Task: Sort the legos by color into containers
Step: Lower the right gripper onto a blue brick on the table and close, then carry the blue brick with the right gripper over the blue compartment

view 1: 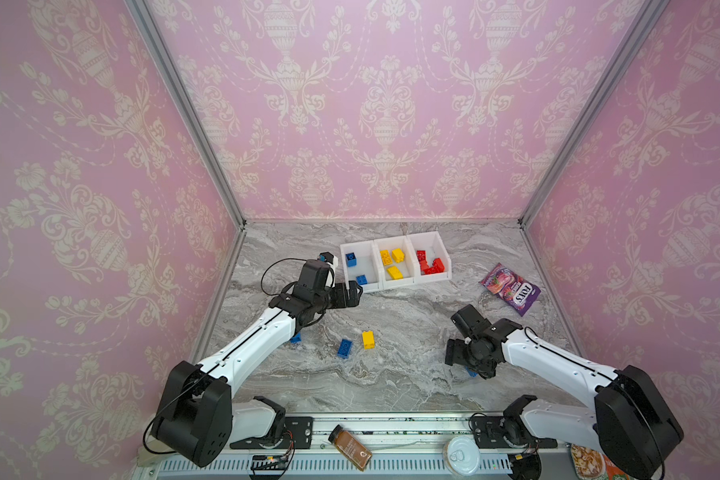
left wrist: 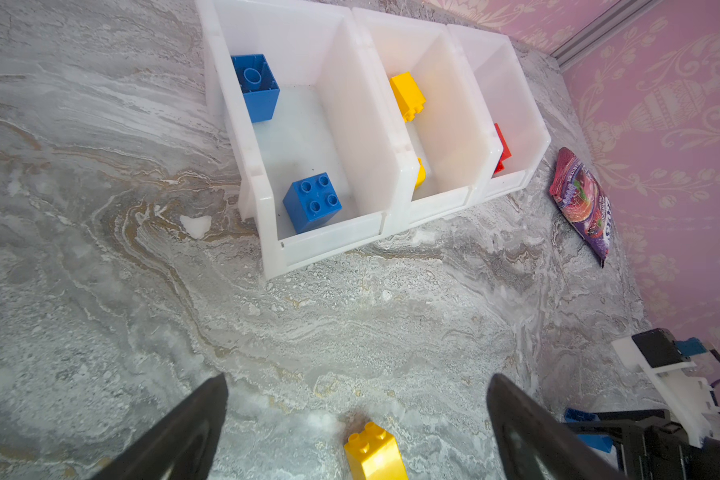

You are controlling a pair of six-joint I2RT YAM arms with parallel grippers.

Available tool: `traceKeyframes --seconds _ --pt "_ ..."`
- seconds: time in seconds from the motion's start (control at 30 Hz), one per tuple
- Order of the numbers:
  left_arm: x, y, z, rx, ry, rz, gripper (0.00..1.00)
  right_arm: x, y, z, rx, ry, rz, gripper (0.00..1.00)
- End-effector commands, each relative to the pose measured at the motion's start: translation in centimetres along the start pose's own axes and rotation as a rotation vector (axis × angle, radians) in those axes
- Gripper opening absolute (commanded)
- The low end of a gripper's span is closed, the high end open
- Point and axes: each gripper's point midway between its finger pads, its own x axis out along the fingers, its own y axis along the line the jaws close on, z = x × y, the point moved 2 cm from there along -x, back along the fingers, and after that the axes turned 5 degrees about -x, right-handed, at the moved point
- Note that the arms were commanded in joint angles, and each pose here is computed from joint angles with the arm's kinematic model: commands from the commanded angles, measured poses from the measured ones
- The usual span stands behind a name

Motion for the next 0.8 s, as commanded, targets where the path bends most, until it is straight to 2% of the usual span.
traceKeyframes --seconds 0.0,0.17,0.4,0.6,0.77 --pt "-0.5 -0.4 0.6 0.017 -0.006 -0.016 0.99 0.3 -0.3 -0.7 -0.015 0.022 -0.051 0.82" --pt "-0.6 -0.5 0.7 0.017 -0.009 -0.015 0.99 0.3 -0.5 -0.4 -0.076 0.005 -0.151 0.63" --pt "-0.9 -0.4 0.6 0.017 -0.013 -0.011 0.99 0.2 -0.7 0.6 -0.100 -0.036 -0.203 0.59" --pt "-1.2 -0.3 0.6 0.014 -0.017 -0.005 0.99 0.8 -0.5 0.4 -0.104 -0.022 -0.197 0.36" --pt "-1.4 -0.1 0.5 0.015 -0.020 0.000 0.99 0.3 -0.3 0.5 -0.104 -0.034 -0.183 0.24"
